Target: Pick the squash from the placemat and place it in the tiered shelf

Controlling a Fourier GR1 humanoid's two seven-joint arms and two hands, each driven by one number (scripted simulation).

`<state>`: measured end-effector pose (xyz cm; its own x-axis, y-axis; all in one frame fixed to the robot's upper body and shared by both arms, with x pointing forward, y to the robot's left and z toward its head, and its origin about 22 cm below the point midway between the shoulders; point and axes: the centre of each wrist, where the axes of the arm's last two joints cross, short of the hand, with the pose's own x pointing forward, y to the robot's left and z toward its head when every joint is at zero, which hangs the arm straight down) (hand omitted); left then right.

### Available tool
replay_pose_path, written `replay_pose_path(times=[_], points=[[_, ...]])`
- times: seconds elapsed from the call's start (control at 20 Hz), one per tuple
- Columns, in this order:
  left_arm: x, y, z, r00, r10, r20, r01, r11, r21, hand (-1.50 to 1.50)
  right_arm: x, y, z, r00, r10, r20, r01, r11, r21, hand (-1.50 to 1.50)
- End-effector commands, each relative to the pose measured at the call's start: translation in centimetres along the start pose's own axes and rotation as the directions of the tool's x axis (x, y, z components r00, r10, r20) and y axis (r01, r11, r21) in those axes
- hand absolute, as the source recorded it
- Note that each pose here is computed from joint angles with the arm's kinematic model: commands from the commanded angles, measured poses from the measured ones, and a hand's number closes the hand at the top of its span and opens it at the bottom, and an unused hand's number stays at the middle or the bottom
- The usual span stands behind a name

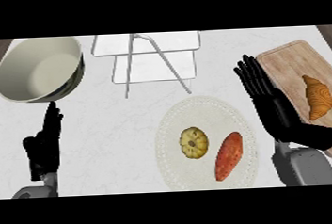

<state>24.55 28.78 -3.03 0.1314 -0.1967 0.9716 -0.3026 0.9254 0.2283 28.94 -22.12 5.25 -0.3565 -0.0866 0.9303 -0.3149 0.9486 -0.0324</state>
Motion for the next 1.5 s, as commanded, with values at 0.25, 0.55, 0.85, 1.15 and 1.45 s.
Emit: replay_pose_path(times=[0.25,0.55,0.85,1.15,1.45], points=[[-1.5,0.4,0.5,0.963,0.026,-0.268,-0.066,0.988,-0.141,0.00,11.0,-3.4,-4.6,0.724,0.647,0.240,-0.674,0.737,0.045,1.50],[-0.8,2.0,0.3,0.935,0.054,-0.349,-0.141,0.963,-0.228,0.00,8.9,-5.1,-0.9,0.589,0.793,-0.156,-0.795,0.603,0.065,-1.50],[0.2,1.4,-0.7,0.931,0.063,-0.360,-0.157,0.958,-0.238,0.00,11.9,-3.2,-0.2,0.554,0.831,-0.049,-0.777,0.538,0.329,-1.50],[0.3,0.3,-0.3,0.931,0.060,-0.359,-0.151,0.961,-0.231,0.00,15.4,3.0,1.1,0.506,0.862,-0.040,-0.748,0.461,0.478,-1.50],[-0.5,1.6,-0.6,0.928,0.058,-0.369,-0.155,0.958,-0.240,0.00,15.9,9.4,1.8,0.367,0.924,-0.110,-0.772,0.369,0.518,-1.50]])
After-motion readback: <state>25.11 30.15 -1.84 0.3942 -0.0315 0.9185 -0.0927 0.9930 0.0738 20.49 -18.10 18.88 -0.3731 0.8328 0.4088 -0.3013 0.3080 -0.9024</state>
